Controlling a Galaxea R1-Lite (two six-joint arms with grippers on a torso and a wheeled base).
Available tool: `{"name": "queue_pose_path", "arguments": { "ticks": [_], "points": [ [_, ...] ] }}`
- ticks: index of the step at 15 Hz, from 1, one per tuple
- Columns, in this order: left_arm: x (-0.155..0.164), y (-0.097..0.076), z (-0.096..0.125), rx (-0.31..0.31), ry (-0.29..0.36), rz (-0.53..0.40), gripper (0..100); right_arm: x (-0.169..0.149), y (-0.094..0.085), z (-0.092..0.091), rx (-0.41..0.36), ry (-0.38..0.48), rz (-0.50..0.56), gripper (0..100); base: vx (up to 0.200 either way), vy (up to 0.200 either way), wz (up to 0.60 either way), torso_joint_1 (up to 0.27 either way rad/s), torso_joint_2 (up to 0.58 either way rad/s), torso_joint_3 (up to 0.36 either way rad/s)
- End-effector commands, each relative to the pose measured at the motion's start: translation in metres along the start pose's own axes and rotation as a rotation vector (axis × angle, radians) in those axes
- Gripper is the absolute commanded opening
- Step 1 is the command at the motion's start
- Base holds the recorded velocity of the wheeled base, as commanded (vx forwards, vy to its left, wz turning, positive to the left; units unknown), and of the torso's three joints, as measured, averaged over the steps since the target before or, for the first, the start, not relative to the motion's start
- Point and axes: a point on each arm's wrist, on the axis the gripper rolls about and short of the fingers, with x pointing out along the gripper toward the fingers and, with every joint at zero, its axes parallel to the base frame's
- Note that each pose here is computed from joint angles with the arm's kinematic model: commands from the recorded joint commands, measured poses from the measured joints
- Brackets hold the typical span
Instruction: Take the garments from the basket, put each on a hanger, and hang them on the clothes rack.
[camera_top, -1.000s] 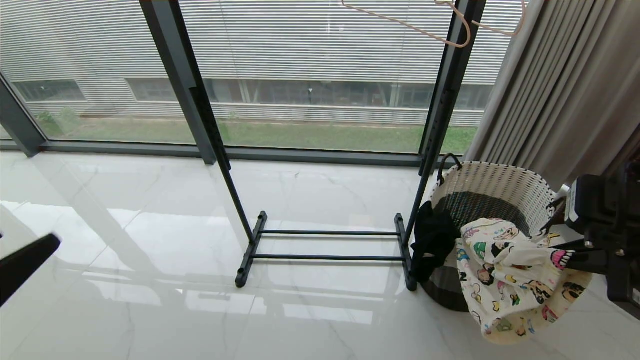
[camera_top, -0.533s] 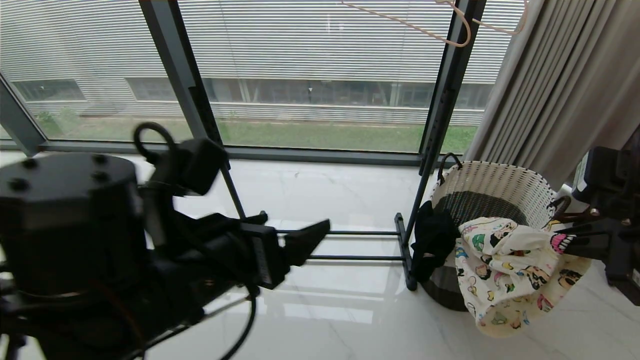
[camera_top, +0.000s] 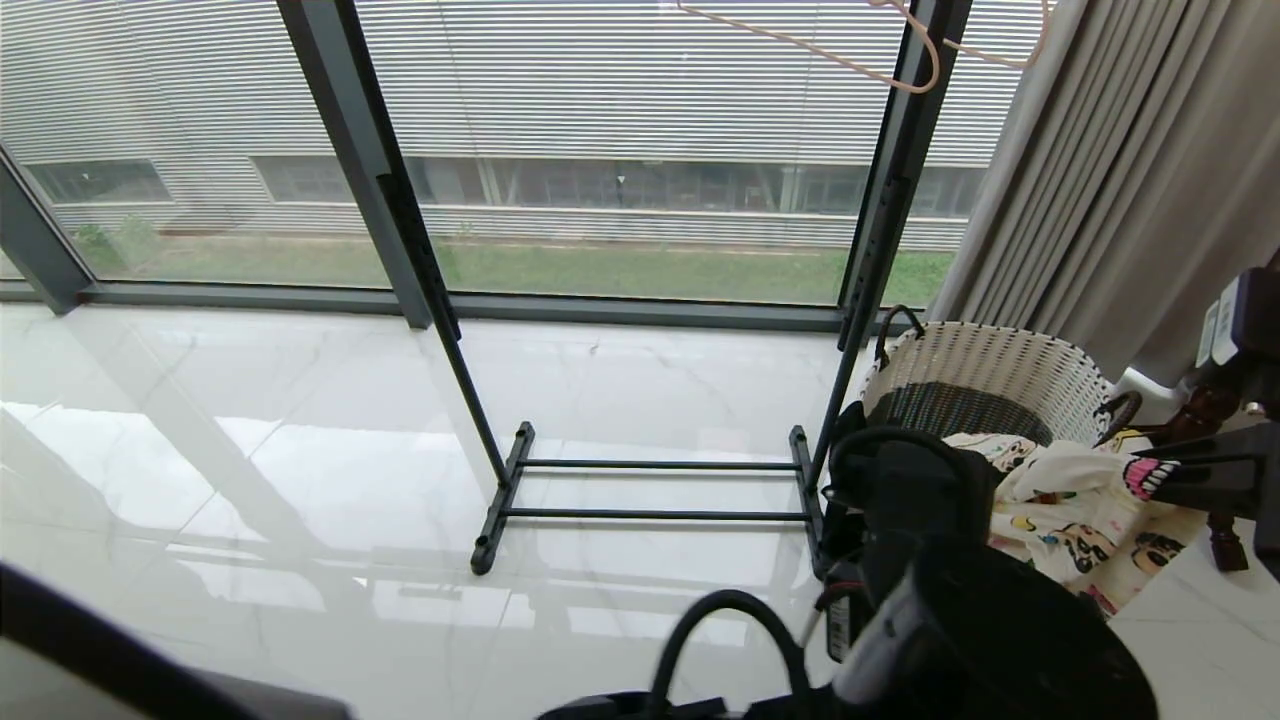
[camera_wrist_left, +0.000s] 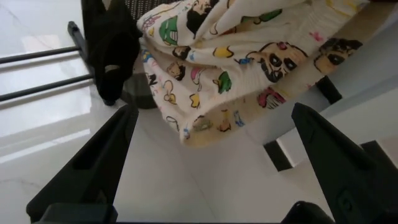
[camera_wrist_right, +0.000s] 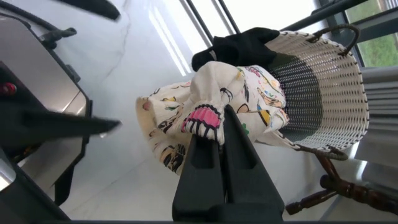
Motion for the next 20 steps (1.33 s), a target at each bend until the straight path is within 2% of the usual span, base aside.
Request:
{"name": "queue_pose_path", "arguments": {
  "ticks": [1,4,6,9,10,12,15,16,18,20],
  "points": [
    [0.049,-0.013,-0.04,0.027,0.043,0.014,100,-0.006,0.001,-0.001,-0.001,-0.014,-0.007,0,0.0,0.0,0.0,0.0,0.0,0.0],
    [0.068,0.0,-0.063,0.047,0.09,0.059,100,-0.007,0.0,-0.001,0.0,-0.019,-0.01,0,0.0,0.0,0.0,0.0,0.0,0.0],
    [0.085,0.024,-0.067,0.035,0.097,0.12,100,-0.009,0.001,-0.002,0.0,-0.027,-0.009,0,0.0,0.0,0.0,0.0,0.0,0.0],
    [0.092,0.042,-0.063,0.026,0.093,0.159,100,-0.01,0.001,-0.002,0.0,-0.029,-0.008,0,0.0,0.0,0.0,0.0,0.0,0.0],
    [0.102,0.053,-0.069,0.025,0.103,0.188,100,-0.01,0.001,-0.002,0.0,-0.038,0.004,0,0.0,0.0,0.0,0.0,0.0,0.0],
    [0.108,0.063,-0.077,0.028,0.12,0.213,100,-0.012,0.001,-0.002,0.0,-0.046,0.01,0,0.0,0.0,0.0,0.0,0.0,0.0],
    [0.108,0.064,-0.085,0.041,0.146,0.22,100,-0.013,0.001,-0.003,0.0,-0.05,0.007,0,0.0,0.0,0.0,0.0,0.0,0.0],
    [0.108,0.064,-0.085,0.04,0.146,0.22,0,-0.013,0.001,-0.003,0.0,-0.05,0.007,0,0.0,0.0,0.0,0.0,0.0,0.0],
    [0.103,0.063,-0.078,0.032,0.136,0.217,0,-0.011,0.002,-0.004,0.005,-0.043,0.012,0,0.0,0.0,0.0,0.0,0.0,0.0],
    [0.074,0.06,-0.063,0.003,0.136,0.207,0,-0.003,0.004,-0.005,0.072,-0.014,0.03,0,0.0,0.0,0.0,0.0,0.0,0.0]
  ]
}}
